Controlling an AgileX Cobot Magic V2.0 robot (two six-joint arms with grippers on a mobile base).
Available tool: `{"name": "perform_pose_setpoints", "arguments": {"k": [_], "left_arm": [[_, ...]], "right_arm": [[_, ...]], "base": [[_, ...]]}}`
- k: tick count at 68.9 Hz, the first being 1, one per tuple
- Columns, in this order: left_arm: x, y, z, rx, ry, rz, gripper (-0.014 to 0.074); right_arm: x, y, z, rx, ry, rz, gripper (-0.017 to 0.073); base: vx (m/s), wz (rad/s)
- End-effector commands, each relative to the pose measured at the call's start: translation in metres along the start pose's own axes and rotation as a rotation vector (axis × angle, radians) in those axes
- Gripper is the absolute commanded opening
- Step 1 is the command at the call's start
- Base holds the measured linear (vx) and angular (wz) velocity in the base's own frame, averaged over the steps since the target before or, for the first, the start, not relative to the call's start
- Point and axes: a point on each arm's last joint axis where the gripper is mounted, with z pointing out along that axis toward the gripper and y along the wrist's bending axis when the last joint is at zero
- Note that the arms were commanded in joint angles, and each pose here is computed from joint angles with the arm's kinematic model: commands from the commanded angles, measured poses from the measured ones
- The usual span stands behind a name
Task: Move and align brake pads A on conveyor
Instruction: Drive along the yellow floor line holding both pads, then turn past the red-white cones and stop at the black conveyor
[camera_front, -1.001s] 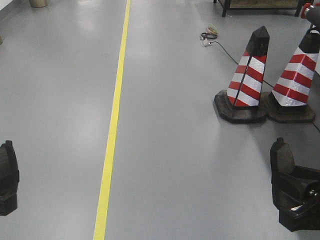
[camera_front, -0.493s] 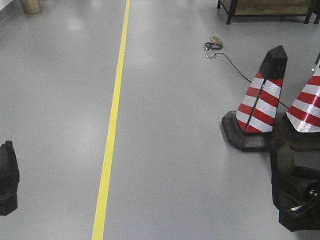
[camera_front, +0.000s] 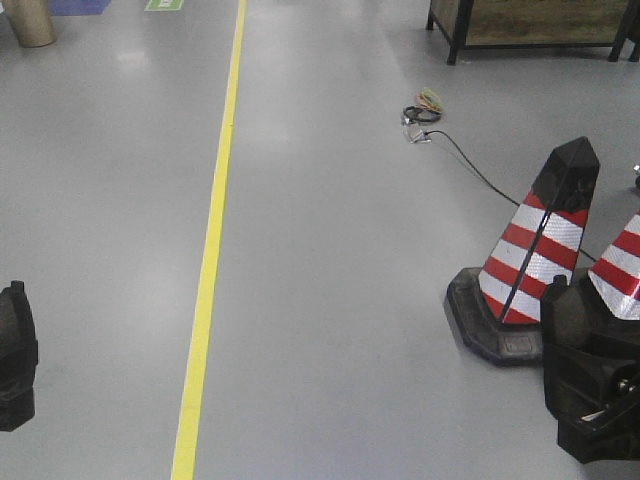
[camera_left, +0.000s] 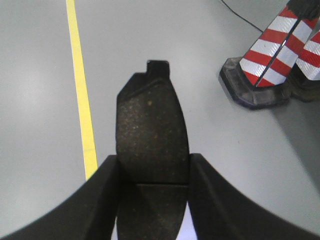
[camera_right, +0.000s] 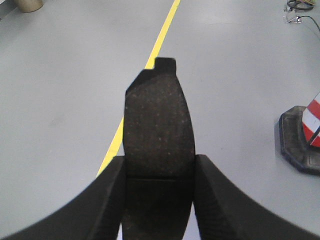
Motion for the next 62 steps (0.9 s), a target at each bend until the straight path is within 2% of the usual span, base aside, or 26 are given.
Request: {"name": "perform_pose_setpoints", "arguments": {"k": [1, 30, 62], "left_arm": [[-0.0150, -0.0035, -0.0051, 0.027, -0.109, 0.001, 0.0135], [-0.0149, -0.0035, -0.0051, 0.027, -0.109, 0.001, 0.0135], [-0.0149, -0.0035, -0.0051, 0.027, -0.109, 0.001, 0.0135]], "right_arm": [[-0.0175, 0.0017, -0.0053, -0.012, -0.120, -0.010, -0.0010], [-0.0175, 0.0017, -0.0053, -0.012, -0.120, -0.010, -0.0010], [-0.0175, 0.0017, -0.0053, -0.012, -0.120, -0.010, -0.0010]], "base": [[0.51, -0.12], [0.48, -0.22], [0.41, -0.47]]}}
